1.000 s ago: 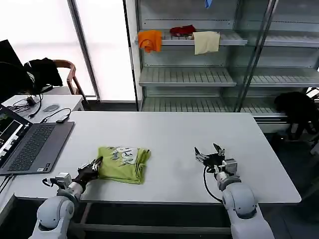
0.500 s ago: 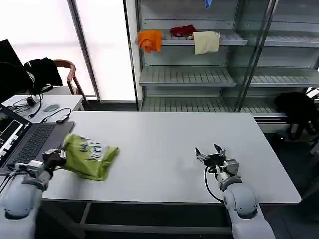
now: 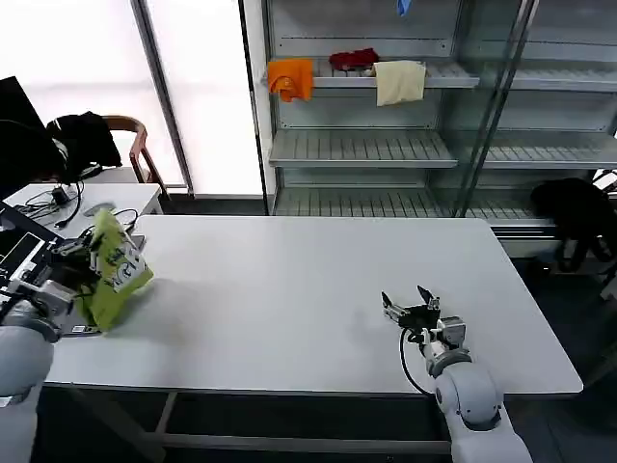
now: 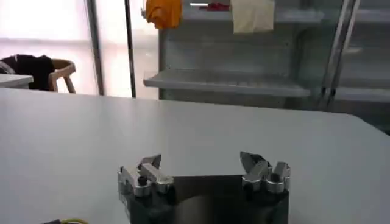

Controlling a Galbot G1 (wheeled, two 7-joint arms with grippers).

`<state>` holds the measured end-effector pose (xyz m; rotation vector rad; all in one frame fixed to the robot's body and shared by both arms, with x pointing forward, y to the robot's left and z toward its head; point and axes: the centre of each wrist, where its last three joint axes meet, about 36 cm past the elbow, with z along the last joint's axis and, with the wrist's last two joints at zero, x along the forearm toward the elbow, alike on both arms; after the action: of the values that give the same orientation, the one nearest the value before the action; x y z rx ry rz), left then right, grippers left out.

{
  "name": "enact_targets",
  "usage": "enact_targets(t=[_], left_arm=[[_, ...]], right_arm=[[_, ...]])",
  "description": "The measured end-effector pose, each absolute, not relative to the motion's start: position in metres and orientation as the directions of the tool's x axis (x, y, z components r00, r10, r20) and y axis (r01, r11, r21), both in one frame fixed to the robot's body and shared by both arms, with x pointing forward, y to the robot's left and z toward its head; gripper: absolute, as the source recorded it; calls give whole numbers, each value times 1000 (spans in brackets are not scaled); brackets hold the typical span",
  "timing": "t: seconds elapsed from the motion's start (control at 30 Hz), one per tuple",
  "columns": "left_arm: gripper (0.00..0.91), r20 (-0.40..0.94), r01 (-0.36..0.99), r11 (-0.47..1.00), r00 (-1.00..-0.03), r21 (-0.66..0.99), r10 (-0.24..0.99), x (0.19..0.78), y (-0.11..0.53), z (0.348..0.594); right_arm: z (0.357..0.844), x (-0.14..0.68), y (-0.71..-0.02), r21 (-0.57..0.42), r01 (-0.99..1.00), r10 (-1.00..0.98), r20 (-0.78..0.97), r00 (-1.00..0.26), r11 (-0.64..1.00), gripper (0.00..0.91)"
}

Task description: Fold and organize the clothes.

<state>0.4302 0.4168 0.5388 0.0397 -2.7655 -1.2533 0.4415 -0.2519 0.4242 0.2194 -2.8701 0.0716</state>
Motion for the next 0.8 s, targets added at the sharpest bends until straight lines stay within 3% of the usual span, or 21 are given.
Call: enact_targets(t=[0.37,0.8], left_arm=[[0,149,140,705,-988,695,48,428,309,473],[0,189,268,802,-962,534,195,430,192,437]], right_arm=[[417,429,-268,-29,-122,-110,271,-956,992,907],[430,429,-256,-27,-131,-119,258,-959,991,907]])
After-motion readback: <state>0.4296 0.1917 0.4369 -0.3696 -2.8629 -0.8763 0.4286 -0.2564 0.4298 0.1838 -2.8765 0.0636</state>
